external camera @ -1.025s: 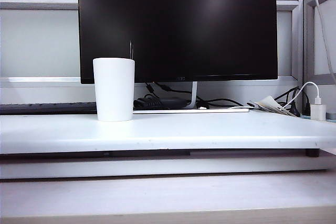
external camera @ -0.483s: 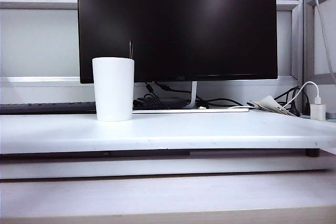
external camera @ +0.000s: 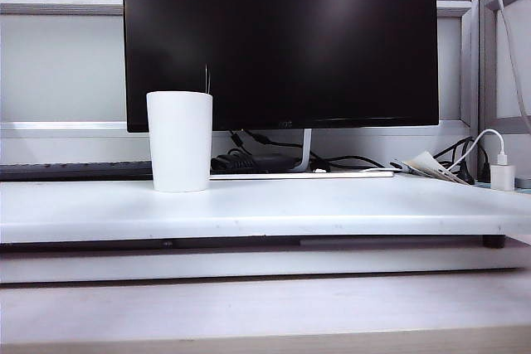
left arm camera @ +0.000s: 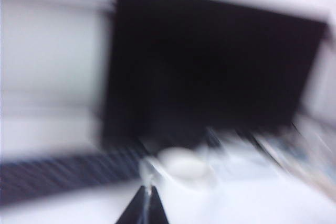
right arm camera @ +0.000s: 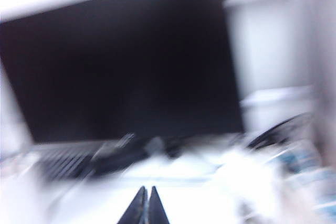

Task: Pick up a spoon and stir the liquid in the cup.

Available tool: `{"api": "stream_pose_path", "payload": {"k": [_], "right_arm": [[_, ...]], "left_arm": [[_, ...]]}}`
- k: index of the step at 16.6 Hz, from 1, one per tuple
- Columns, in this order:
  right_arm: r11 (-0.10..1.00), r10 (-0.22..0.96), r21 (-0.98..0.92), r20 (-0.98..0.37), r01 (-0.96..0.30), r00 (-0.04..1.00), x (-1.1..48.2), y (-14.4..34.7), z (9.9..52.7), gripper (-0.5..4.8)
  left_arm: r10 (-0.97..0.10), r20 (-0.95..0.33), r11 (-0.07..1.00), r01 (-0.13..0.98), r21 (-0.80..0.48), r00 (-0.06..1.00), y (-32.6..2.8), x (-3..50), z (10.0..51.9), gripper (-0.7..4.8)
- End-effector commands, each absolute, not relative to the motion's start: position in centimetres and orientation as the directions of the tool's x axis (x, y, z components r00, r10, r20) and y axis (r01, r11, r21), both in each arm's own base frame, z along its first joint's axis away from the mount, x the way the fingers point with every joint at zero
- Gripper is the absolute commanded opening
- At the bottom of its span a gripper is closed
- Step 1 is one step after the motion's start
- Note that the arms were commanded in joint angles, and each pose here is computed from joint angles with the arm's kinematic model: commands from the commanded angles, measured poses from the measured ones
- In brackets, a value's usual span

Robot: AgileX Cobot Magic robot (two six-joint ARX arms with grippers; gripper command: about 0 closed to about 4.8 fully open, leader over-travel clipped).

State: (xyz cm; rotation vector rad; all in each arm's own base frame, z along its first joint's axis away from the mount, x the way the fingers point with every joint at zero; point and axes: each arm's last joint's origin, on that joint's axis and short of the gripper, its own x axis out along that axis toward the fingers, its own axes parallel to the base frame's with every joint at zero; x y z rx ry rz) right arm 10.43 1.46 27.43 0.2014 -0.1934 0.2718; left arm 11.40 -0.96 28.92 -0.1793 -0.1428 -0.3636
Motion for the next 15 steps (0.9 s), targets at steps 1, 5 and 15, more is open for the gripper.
{"api": "stream_pose_path", "payload": {"k": [1,5,15], "right_arm": [[0.882,0.427,0.168,0.111,-0.441,0.897,13.9,2.4,29.9,-0.01],[0.732,0.670,0.190,-0.026,-0.654,0.742,21.5,5.7,32.9,-0.01],[0.486,0.871,0.181,-0.180,-0.855,0.457,31.3,19.4,30.7,3.01]], "left_arm": [[-0.469,-0.001,0.864,0.459,-0.209,0.883,-1.4,16.2,30.4,-0.05],[-0.523,-0.255,0.852,0.483,-0.204,0.813,-2.1,22.2,32.2,-0.05],[-0.676,-0.353,0.735,0.623,-0.267,0.647,-4.6,26.1,29.2,-0.05]]}}
